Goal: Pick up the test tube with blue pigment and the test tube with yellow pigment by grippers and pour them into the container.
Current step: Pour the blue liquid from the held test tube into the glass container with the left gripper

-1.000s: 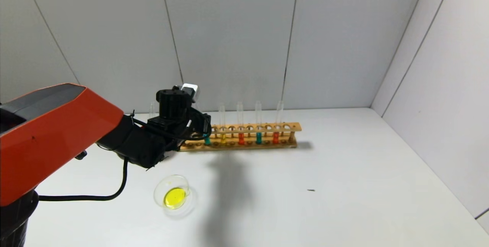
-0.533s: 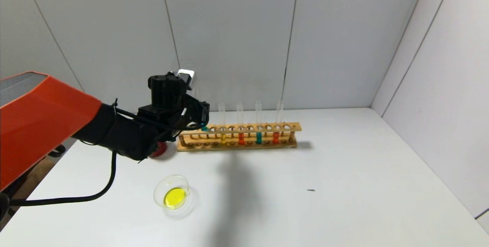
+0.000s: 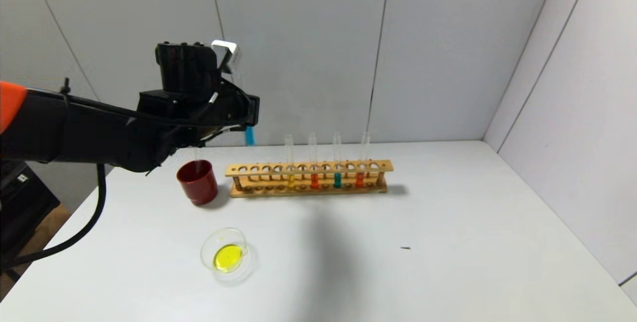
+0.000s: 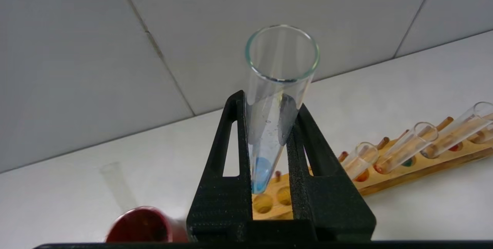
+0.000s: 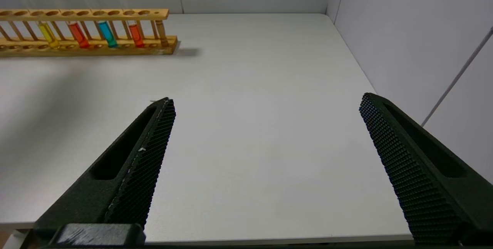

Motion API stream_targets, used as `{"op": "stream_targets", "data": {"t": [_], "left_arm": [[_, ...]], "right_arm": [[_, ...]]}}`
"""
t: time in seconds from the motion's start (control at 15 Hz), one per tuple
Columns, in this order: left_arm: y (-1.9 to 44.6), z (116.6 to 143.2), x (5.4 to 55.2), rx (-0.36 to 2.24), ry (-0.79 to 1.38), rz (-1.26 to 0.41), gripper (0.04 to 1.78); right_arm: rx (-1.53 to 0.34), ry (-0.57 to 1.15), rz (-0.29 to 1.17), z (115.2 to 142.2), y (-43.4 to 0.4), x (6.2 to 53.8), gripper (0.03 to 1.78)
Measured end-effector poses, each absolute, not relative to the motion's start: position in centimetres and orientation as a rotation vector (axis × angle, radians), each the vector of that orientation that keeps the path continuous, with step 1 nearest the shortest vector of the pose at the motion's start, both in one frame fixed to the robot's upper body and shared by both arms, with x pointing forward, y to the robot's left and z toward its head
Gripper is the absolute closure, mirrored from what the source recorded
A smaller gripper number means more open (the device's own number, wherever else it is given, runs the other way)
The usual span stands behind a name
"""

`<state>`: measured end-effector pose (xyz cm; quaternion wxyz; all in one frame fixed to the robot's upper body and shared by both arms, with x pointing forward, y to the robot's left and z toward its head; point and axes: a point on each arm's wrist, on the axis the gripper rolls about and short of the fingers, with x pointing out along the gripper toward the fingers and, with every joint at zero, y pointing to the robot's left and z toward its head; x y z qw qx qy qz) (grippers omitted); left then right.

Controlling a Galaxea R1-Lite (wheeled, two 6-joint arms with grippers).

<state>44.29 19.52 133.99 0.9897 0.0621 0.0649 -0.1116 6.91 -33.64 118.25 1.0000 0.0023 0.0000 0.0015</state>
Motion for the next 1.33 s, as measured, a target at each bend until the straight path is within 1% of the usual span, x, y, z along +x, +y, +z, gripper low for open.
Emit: {"op": "stream_targets", "data": {"t": [0.13, 0.27, 0.47, 0.6, 0.8, 1.0, 1.33], "left_arm": [[19.9, 134.6, 42.6, 0.196, 0.154, -0.238, 1.5], [20.7, 134.0, 40.8, 0.345, 0.18, -0.256, 1.5], [21.7, 131.5, 38.5, 0.607, 0.234, -0.303, 1.5], [22.3, 130.3, 37.2, 0.751, 0.225, -0.345, 1.5], [22.8, 128.9, 35.4, 0.928, 0.185, -0.486, 1.5], [23.5, 127.0, 33.9, 1.14, 0.2, -0.559, 1.5], [26.0, 124.9, 33.2, 1.389, 0.261, -0.58, 1.5]], "right_arm": [[0.005, 0.0, 0.003, 118.2, -33.6, 6.9, 0.06], [0.005, 0.0, 0.003, 118.2, -33.6, 6.9, 0.06], [0.004, 0.0, 0.003, 118.2, -33.6, 6.9, 0.06], [0.004, 0.0, 0.003, 118.2, -33.6, 6.9, 0.06], [0.005, 0.0, 0.003, 118.2, -33.6, 6.9, 0.06], [0.005, 0.0, 0.003, 118.2, -33.6, 6.9, 0.06], [0.005, 0.0, 0.003, 118.2, -33.6, 6.9, 0.06]]}}
